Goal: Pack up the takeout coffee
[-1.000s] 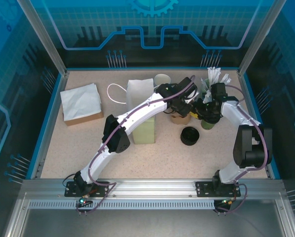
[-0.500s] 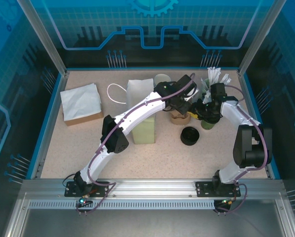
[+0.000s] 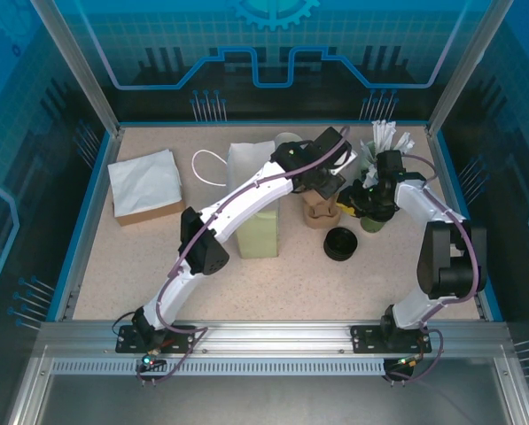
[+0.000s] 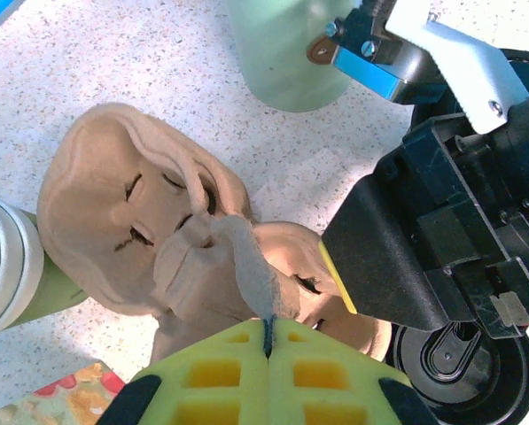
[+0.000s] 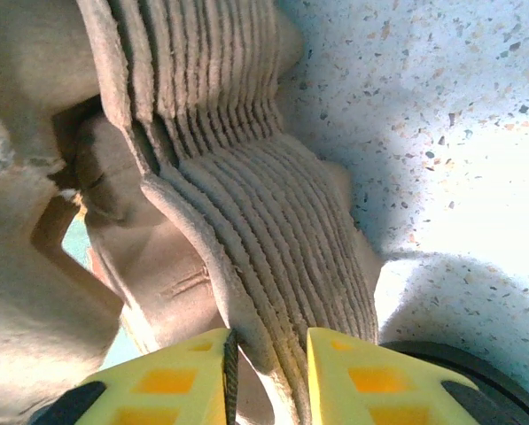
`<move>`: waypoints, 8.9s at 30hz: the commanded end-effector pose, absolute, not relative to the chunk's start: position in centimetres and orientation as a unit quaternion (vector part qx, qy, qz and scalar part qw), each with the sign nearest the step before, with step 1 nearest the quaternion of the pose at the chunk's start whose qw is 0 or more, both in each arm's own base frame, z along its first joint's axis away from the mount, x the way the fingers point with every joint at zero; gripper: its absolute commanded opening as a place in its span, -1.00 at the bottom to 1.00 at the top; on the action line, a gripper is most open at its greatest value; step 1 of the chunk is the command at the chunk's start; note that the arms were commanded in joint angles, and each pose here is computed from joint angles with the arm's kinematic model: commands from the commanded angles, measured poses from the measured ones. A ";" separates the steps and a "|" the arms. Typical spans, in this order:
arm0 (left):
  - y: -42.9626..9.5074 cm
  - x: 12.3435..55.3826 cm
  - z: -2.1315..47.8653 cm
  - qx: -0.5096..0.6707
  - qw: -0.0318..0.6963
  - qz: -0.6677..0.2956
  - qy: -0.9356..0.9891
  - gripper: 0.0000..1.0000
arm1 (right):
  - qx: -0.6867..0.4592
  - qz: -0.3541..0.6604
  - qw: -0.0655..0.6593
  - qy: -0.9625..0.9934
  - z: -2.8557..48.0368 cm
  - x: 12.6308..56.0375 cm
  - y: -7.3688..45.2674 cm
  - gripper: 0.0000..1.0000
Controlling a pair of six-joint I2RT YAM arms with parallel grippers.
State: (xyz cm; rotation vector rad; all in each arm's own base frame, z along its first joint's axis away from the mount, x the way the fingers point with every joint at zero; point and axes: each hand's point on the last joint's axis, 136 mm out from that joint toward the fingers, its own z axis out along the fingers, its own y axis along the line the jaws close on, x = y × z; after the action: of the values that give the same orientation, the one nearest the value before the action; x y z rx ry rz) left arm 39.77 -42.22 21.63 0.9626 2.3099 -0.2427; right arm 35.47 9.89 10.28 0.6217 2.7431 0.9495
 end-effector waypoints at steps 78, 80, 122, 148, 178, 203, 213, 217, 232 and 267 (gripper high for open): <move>-39.8 39.5 32.3 0.314 0.394 -0.159 0.849 -0.58 | 0.182 0.396 0.078 0.897 13.7 35.3 11.5 0.01; -39.9 39.5 32.3 0.313 0.394 -0.160 0.849 -0.58 | 0.183 0.388 0.070 0.901 13.1 35.1 11.5 0.00; -33.4 34.9 38.7 0.274 0.441 -0.160 0.839 -0.59 | 0.154 0.419 0.083 0.891 15.2 35.7 13.4 -0.85; -26.7 30.6 38.5 0.211 0.459 -0.149 0.850 -0.38 | 0.148 0.465 0.114 0.865 19.5 37.1 12.5 -0.85; -34.0 28.9 45.2 0.135 0.433 -0.441 0.775 0.20 | -0.002 0.471 0.402 0.785 40.8 30.4 12.2 -0.87; -35.2 32.2 44.8 0.092 0.431 -0.432 0.787 -0.49 | -0.046 0.511 0.387 0.766 41.4 28.7 15.0 -0.85; -34.6 31.7 44.2 0.099 0.433 -0.419 0.792 -0.99 | -0.059 0.484 0.395 0.779 40.3 28.4 14.8 -0.52; -33.9 31.4 43.3 0.106 0.429 -0.400 0.803 -0.99 | -0.089 0.422 0.418 0.799 39.9 27.4 13.7 -0.13; -31.1 27.8 39.1 0.130 0.440 -0.293 0.839 -1.00 | -0.291 0.298 0.501 0.758 42.7 25.3 13.7 0.99; -31.9 26.4 39.7 0.152 0.455 -0.298 0.825 -1.00 | -0.585 -0.020 0.462 0.666 39.8 29.8 21.0 0.58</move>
State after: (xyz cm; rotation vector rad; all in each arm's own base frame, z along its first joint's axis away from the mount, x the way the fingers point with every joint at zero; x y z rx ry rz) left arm 26.70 -32.08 38.68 0.3622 2.0815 -0.7268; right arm 30.19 20.65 39.47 -1.4223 1.6478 -0.0436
